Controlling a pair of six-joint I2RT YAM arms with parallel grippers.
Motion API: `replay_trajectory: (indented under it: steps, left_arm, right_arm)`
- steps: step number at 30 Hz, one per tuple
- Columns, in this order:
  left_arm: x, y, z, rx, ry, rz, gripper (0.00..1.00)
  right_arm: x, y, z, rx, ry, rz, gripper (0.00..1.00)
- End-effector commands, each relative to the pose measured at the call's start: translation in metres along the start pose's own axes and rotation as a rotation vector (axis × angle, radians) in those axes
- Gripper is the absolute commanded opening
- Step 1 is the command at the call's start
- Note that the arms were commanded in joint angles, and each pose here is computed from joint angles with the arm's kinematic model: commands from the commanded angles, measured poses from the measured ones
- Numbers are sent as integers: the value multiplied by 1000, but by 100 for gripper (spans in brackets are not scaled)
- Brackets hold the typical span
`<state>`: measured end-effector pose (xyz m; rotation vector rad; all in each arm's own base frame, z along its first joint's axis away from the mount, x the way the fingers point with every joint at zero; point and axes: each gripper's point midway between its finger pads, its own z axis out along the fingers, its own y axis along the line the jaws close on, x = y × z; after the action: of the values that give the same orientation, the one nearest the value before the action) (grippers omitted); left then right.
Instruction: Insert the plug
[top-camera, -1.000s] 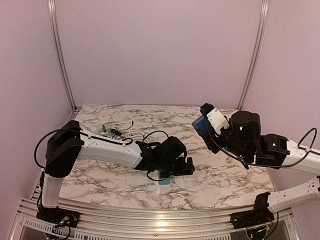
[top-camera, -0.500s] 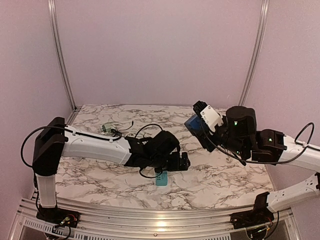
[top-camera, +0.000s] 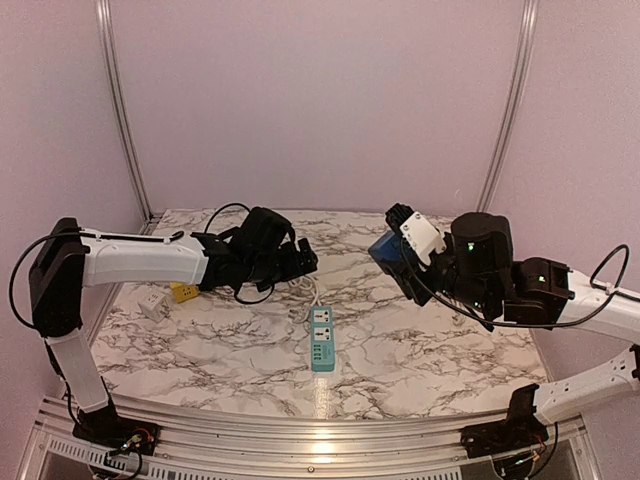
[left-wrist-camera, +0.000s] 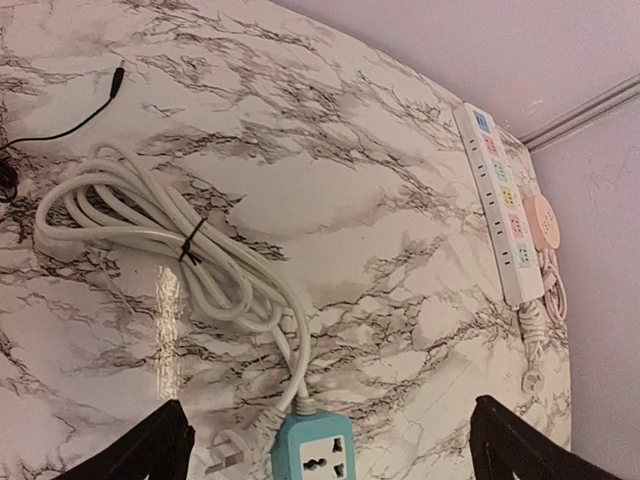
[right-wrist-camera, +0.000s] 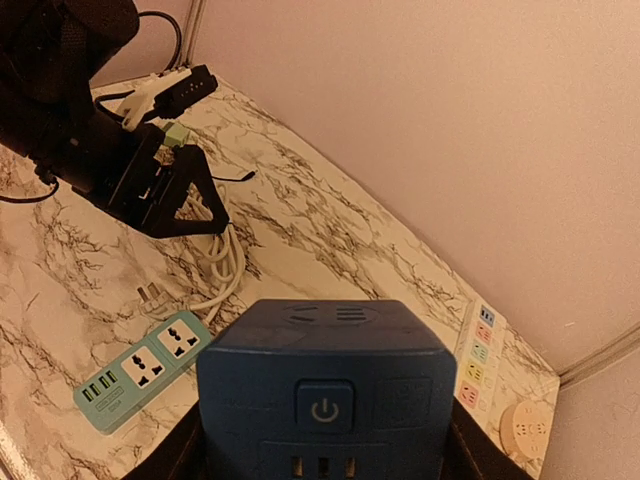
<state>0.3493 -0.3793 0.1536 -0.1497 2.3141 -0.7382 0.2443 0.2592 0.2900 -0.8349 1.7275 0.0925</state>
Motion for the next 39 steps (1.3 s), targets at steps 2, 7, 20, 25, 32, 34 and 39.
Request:
replay_trajectory:
  steps: [2, 7, 20, 25, 32, 34, 39]
  left_arm:
    - [-19, 59, 17, -187, -32, 16, 99]
    - [-26, 77, 45, -231, -10, 21, 99]
    - [-27, 95, 102, -253, 10, 9, 99]
    - [-37, 80, 123, -203, -8, 58, 99]
    - [-50, 60, 148, -148, -35, 130, 99]
    - [-54, 49, 153, -94, -58, 133, 99]
    - [-60, 16, 161, 65, -80, 115, 99]
  right_arm:
    - [-11, -3, -4, -8, -38, 38, 0]
    - [-8, 1, -3, -24, -36, 41, 0]
    - [-1, 7, 0, -40, -28, 32, 0]
    - [1, 8, 1, -40, -16, 18, 0]
    - [1, 12, -4, -86, 1, -2, 0]
    - [4, 15, -3, -98, 12, -7, 0]
    - [11, 27, 0, -153, 43, -40, 0]
